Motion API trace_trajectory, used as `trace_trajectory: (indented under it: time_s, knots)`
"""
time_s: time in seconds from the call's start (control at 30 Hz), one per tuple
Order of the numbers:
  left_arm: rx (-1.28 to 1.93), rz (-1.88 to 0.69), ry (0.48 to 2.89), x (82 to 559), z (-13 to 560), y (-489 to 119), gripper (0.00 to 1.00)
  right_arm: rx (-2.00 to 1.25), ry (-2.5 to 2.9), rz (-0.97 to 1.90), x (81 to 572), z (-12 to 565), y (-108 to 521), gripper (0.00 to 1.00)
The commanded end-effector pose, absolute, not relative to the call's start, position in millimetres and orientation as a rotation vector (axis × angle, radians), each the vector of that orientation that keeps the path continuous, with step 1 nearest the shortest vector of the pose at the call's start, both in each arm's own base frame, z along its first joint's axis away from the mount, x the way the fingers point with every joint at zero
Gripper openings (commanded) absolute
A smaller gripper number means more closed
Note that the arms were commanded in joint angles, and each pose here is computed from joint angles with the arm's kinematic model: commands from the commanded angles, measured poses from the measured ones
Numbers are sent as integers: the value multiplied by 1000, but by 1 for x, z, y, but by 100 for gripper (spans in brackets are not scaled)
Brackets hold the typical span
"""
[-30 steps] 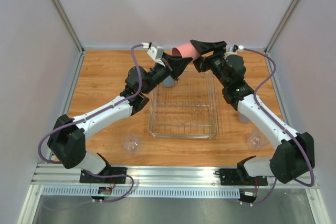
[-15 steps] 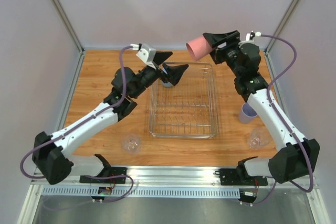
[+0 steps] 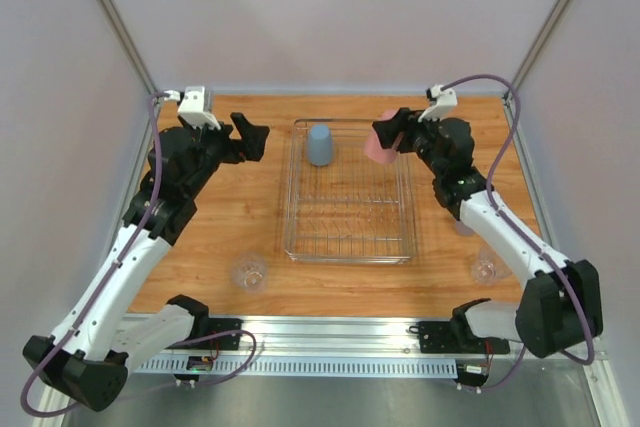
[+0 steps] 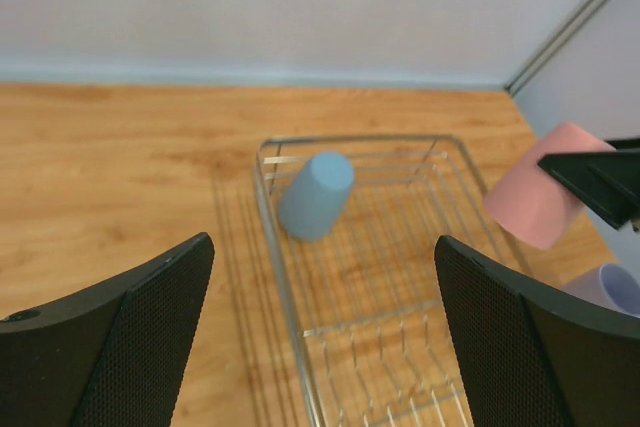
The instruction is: Load the cups into the dish rack
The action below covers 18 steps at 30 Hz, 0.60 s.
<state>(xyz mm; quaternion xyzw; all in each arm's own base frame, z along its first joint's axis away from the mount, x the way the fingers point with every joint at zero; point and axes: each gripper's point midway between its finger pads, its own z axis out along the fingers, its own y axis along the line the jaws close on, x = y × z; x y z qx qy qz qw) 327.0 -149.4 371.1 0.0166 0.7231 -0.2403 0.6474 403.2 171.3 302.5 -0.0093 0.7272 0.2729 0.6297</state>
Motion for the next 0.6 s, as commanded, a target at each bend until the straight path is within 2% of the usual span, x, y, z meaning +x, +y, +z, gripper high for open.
trace_trajectory:
  time_s: [0.0,0.23,0.57]
  knots:
    - [26,-544,1748,306,338,-140,100,-205,1518,507,422,298,176,0]
    - [48,-463,1835,295,309,-127,100,-308,1495,396,450,242,219,1]
    - [31,-321,1846,286,305,-100,100,-219,1491,159,502,182,215,1]
